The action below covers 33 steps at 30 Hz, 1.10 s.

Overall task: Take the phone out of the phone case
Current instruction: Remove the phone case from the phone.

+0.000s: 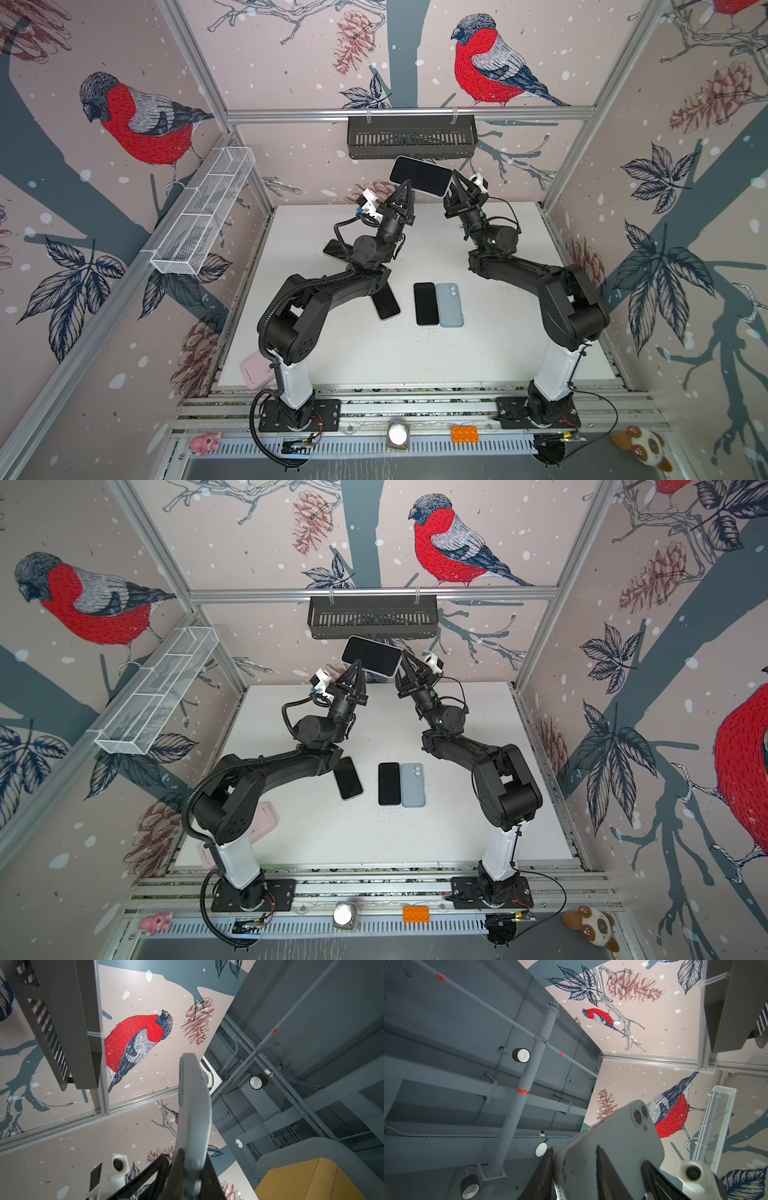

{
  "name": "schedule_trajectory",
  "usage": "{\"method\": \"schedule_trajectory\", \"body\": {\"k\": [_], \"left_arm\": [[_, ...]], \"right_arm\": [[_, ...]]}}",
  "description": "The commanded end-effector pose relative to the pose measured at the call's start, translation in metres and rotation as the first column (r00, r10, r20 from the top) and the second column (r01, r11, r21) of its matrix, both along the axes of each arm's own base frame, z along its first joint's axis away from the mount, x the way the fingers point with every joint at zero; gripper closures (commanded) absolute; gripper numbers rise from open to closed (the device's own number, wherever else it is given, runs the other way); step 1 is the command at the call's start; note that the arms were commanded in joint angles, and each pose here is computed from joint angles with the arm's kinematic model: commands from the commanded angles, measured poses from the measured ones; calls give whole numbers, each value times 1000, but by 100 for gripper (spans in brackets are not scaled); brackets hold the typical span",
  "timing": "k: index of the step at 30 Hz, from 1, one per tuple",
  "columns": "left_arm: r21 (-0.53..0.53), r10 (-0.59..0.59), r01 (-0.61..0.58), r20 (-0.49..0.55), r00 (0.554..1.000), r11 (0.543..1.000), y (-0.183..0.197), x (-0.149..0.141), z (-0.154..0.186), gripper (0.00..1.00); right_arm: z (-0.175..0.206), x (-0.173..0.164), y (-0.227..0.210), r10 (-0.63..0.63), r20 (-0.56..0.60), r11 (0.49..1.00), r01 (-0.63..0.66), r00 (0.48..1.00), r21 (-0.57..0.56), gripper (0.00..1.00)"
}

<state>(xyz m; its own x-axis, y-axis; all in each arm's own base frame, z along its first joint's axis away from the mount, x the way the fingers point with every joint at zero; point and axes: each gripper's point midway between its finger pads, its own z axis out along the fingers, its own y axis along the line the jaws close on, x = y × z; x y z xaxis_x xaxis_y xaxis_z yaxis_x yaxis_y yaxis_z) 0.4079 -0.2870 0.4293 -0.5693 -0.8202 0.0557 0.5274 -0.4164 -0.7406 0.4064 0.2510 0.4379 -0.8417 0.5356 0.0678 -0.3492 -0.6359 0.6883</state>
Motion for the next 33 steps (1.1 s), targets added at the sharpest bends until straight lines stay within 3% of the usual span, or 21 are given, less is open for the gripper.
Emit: {"method": "schedule_trajectory", "body": {"k": [1, 13, 17, 29, 33], "left_arm": [[-138, -73, 126, 337, 939, 982, 21, -74, 68, 100], [-164, -53, 116, 346, 937, 980, 27, -76, 77, 100], [-162, -52, 115, 347, 936, 980, 27, -77, 80, 100], [-128, -66, 116, 337, 939, 985, 23, -77, 80, 100], [-40, -88, 104, 293, 952, 994, 16, -75, 78, 100]], "right_arm": [[25, -46, -9, 98, 178, 992, -111, 979, 65, 64], [20, -51, -24, 63, 167, 997, -71, 984, 43, 51], [22, -52, -32, 42, 172, 998, -50, 984, 40, 41], [22, -61, -34, 37, 222, 999, -32, 974, -27, 40], [14, -72, -53, -52, 253, 992, 78, 966, -96, 35]]}}
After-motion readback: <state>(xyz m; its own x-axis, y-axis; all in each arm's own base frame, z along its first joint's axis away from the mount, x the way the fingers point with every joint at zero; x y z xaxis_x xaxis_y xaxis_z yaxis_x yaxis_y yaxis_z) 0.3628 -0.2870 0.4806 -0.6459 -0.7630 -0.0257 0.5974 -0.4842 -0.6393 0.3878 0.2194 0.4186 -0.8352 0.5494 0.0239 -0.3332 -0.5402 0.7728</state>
